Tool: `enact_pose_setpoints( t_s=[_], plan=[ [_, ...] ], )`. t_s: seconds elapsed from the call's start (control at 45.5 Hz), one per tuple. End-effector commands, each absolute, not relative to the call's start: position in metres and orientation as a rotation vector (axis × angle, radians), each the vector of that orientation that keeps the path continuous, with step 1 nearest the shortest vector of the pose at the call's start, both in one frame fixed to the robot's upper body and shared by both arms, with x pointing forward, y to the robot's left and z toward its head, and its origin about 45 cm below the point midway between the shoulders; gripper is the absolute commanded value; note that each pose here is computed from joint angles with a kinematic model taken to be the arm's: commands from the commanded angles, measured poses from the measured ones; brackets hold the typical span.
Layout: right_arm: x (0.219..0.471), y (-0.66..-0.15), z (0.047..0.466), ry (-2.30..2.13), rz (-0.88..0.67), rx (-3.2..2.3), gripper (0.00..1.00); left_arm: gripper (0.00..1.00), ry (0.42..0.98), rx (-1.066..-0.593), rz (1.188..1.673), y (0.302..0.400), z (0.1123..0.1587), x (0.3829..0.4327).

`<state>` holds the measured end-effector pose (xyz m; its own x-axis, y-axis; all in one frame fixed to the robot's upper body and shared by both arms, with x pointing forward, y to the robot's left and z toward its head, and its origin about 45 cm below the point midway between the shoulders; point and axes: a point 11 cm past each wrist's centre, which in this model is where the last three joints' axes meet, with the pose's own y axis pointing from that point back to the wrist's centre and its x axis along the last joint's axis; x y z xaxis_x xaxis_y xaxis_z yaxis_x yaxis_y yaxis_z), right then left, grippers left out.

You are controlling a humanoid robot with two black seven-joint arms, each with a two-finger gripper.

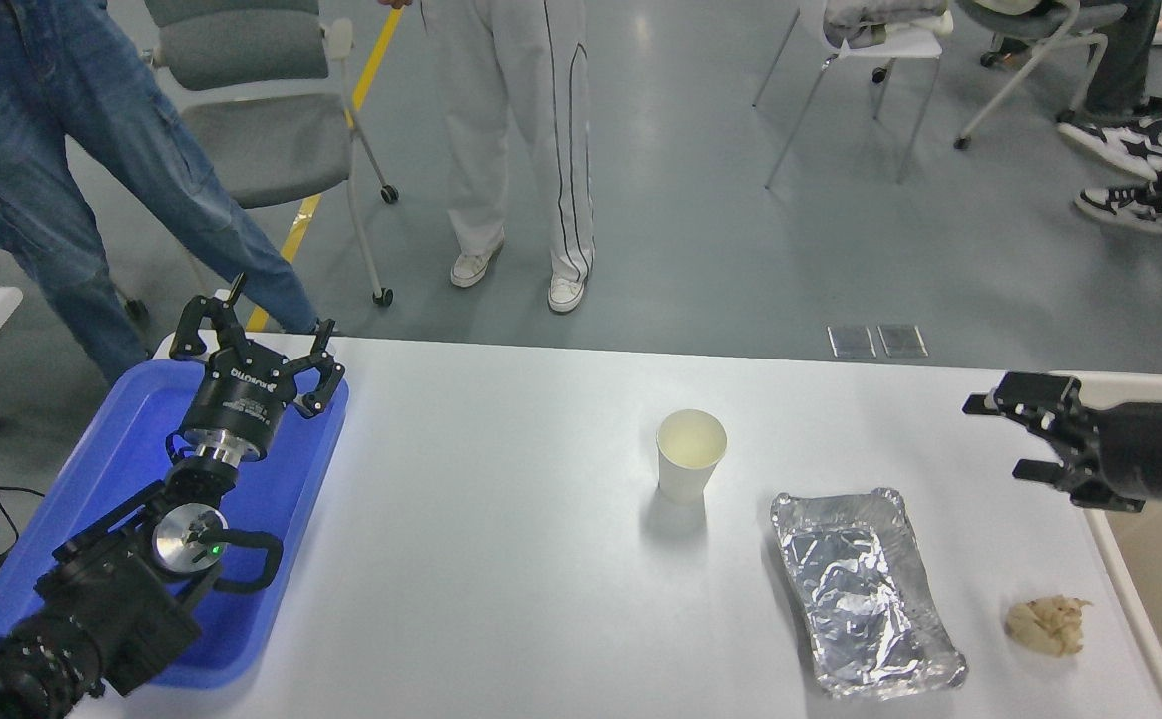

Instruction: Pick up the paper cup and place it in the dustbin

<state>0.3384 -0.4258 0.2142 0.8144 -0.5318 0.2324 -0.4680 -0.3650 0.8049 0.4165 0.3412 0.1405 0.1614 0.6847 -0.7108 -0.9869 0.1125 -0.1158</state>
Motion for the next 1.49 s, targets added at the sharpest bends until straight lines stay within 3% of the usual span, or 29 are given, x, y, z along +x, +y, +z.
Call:
enact_pose_setpoints(
  t_s=[0.0,0.462,0.681,0.923,1.473],
  plan=[
    [0.34,-0.392,0.251,-0.346,-0.021,1.926,1.0,1.0,0.563,-0.663,1.325,0.3409,0.1411,0.417],
    [0.344,-0.309,0.343,0.04,0.092,1.554,1.0,1.0,0.565,-0.664,1.329,0.3419,0.1404,0.4164],
    [0.356,-0.247,0.386,0.061,0.284,1.597,1.0,1.0,0.564,-0.663,1.333,0.3431,0.1401,0.416],
    [0.358,-0.193,0.396,0.14,0.415,1.637,1.0,1.0,0.565,-0.666,1.331,0.3423,0.1405,0.4165],
    [0.376,-0.204,0.382,0.103,0.392,1.626,1.0,1.0,0.565,-0.663,1.325,0.341,0.1405,0.4164]
  ],
)
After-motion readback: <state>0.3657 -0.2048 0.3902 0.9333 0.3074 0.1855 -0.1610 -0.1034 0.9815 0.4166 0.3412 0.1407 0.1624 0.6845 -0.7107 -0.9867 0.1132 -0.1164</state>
